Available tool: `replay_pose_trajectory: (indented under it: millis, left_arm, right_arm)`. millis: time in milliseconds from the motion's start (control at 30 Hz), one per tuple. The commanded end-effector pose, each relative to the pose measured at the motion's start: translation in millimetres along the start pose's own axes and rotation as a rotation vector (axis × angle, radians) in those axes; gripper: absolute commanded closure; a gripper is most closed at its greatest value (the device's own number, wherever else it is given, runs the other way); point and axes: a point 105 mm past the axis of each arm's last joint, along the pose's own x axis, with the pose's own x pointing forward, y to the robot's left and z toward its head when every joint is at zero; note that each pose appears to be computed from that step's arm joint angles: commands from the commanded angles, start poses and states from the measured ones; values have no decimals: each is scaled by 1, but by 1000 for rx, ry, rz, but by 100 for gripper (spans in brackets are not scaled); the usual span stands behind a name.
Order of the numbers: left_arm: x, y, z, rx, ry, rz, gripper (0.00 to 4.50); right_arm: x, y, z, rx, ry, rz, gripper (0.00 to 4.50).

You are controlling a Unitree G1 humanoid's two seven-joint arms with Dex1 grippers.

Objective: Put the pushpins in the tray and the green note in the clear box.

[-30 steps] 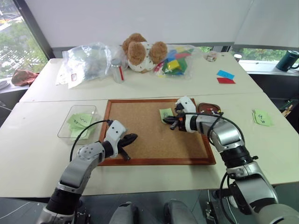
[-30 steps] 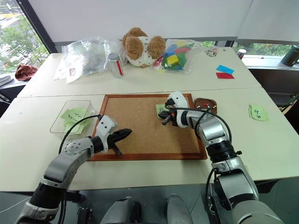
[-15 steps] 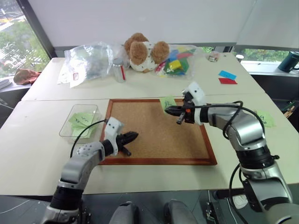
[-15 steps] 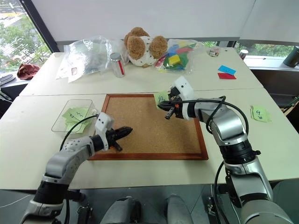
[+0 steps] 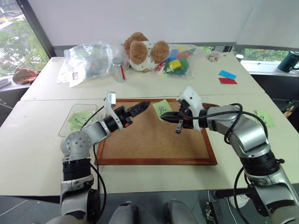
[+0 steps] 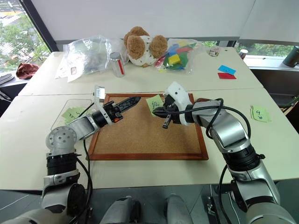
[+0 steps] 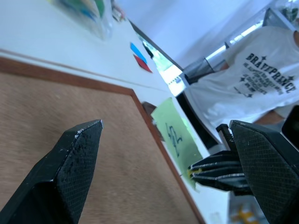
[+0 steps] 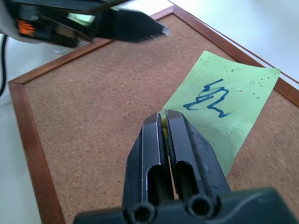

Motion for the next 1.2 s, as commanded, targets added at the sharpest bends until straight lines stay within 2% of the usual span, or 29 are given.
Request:
replay_pose_trajectory:
  millis: [33, 500, 533, 600, 667, 767, 800, 1200]
  left_arm:
    - [8, -8, -1, -45, 1, -33, 4]
    - [22, -25, -18, -173, 12, -97, 4]
    - [21, -26, -19, -178, 12, -98, 54]
    - [21, -26, -20, -186, 9, -99, 120]
    - [20, -28, -21, -196, 4, -108, 228]
    - [19, -29, -22, -207, 2, -115, 365]
    - [19, -30, -23, -210, 1, -118, 434]
    - [15, -21, -18, -189, -18, -80, 444]
  right_arm:
    - [-1, 11, 25, -71, -76, 45, 450]
    - [2, 27, 37, -101, -113, 107, 450]
    - [2, 27, 37, -102, -113, 106, 450]
    - [2, 27, 37, -101, -115, 106, 450]
    - [2, 26, 37, -101, -114, 103, 450]
    - [2, 24, 37, -100, -111, 95, 450]
    - [2, 24, 37, -99, -111, 94, 450]
    - [-5, 17, 43, -112, -115, 53, 450]
